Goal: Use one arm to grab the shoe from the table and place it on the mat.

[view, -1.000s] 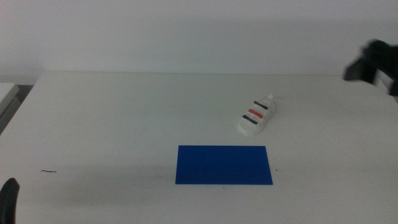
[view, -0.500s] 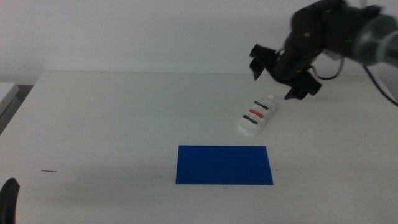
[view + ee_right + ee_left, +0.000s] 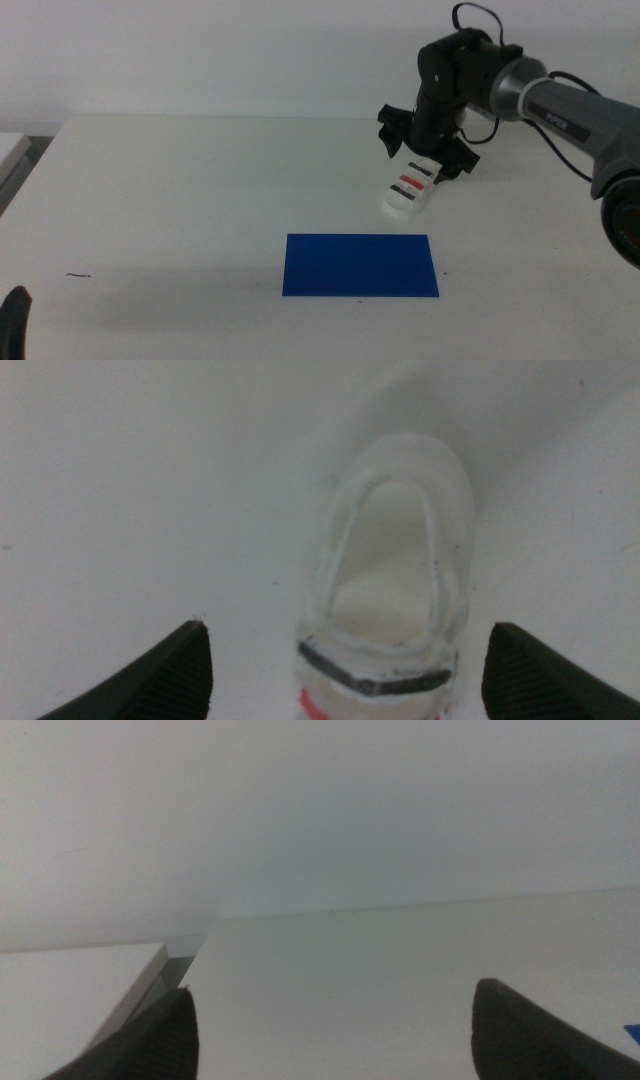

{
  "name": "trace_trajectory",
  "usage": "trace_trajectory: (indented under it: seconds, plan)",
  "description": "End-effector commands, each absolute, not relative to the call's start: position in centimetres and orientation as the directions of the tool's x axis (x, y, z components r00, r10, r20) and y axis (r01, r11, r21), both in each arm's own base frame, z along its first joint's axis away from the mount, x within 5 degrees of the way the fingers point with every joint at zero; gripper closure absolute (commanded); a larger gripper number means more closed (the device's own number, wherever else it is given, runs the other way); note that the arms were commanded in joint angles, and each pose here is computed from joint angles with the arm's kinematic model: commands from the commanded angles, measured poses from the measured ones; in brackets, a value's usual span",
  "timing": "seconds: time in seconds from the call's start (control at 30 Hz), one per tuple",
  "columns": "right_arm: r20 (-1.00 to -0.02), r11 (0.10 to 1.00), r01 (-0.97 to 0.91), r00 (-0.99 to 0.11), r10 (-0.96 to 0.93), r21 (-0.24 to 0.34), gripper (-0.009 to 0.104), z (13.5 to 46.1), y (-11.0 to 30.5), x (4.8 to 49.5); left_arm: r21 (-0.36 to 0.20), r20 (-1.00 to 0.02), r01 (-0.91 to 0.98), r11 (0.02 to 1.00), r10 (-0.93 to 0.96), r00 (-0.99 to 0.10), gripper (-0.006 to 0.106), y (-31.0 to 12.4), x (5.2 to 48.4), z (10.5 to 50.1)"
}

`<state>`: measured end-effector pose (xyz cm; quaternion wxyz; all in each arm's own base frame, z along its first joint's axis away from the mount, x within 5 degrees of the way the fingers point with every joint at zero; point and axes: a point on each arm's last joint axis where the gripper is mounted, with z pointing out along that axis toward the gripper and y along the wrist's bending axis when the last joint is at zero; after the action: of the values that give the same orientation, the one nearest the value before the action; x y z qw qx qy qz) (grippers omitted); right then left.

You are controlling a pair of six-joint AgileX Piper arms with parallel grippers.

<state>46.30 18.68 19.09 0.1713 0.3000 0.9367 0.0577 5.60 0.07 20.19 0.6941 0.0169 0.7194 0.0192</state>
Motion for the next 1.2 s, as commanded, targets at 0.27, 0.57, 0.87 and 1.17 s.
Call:
trace_trajectory:
  seconds: [0.27, 0.57, 0.87, 1.17]
  plan:
    - [-0.273, 0.808, 0.565, -0.761, 0.588, 0.165, 0.038, 17.1, 18.3, 46.7, 0.046, -0.999, -0.001, 0.999, 0.046, -0.028, 0.007, 0.1, 5.6, 20.3]
    - [-0.361, 0.853, 0.506, -0.778, 0.515, 0.126, 0.078, 21.3, 19.7, 44.9, 0.046, -0.999, -0.001, 0.999, 0.046, -0.028, 0.007, 0.1, 5.6, 20.3]
    - [-0.398, 0.883, 0.444, -0.79, 0.465, 0.15, 0.078, 25.1, 26.3, 39.0, 0.046, -0.999, -0.001, 0.999, 0.046, -0.028, 0.007, 0.1, 5.6, 20.3]
    - [-0.339, 0.857, 0.476, -0.787, 0.516, 0.199, 0.078, 22.7, 29.2, 32.9, 0.046, -0.999, -0.001, 0.999, 0.046, -0.028, 0.007, 0.1, 5.6, 20.3]
